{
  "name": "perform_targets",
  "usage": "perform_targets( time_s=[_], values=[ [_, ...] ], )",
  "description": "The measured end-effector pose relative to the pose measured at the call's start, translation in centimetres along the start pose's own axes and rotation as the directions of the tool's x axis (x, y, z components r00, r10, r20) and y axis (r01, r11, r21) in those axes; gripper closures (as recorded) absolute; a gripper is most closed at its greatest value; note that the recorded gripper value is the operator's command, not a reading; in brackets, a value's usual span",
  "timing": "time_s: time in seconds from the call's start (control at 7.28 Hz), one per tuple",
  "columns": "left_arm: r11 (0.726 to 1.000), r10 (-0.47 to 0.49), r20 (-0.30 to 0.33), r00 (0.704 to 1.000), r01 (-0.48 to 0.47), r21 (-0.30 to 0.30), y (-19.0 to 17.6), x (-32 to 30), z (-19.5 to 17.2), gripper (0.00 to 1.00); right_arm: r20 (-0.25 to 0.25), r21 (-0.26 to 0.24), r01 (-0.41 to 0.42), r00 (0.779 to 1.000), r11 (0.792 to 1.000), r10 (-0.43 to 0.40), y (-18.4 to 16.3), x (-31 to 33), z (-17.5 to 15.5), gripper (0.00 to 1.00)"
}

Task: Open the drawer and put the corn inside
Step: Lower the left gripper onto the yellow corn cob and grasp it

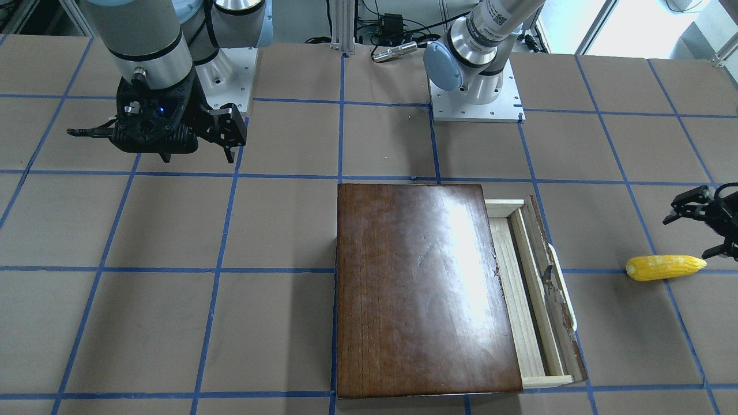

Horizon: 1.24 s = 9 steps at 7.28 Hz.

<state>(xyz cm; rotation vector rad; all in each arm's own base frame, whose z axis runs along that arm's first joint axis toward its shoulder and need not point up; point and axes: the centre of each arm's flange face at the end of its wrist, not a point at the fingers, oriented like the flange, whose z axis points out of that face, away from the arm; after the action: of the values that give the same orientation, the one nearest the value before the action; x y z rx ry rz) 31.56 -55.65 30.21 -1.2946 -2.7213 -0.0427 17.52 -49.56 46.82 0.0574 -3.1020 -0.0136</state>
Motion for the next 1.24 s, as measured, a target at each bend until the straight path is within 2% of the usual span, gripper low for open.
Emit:
perform_targets(
  time_s=[0.27,0.41,0.69,0.82,0.96,1.24],
  values=[
    [0.987,0.160,0.038,0.986,-0.160,-0.008,0.9,-1.3,2.2,0.00,0.000,0.000,0.000,1.000,1.000,0.000,0.0,0.0,0.0,0.00],
    [0.969,0.249,0.071,0.966,-0.248,-0.022,1.1,-1.6,3.9,0.00,0.000,0.000,0.000,1.000,1.000,0.000,0.0,0.0,0.0,0.00],
    [0.915,0.402,0.135,0.905,-0.397,-0.066,1.9,-1.1,7.3,0.00,0.000,0.000,0.000,1.000,1.000,0.000,0.0,0.0,0.0,0.00],
    [0.896,0.445,0.139,0.885,-0.439,-0.074,2.2,-0.6,8.6,0.00,0.000,0.000,0.000,1.000,1.000,0.000,0.0,0.0,0.0,0.00],
    [0.880,0.475,0.133,0.870,-0.469,-0.076,2.5,-0.5,9.4,0.05,0.000,0.000,0.000,1.000,1.000,0.000,0.0,0.0,0.0,0.00],
    [0.861,0.508,0.119,0.853,-0.503,-0.075,2.8,-1.0,10.7,0.10,0.000,0.000,0.000,1.000,1.000,0.000,0.0,0.0,0.0,0.00]
  ],
)
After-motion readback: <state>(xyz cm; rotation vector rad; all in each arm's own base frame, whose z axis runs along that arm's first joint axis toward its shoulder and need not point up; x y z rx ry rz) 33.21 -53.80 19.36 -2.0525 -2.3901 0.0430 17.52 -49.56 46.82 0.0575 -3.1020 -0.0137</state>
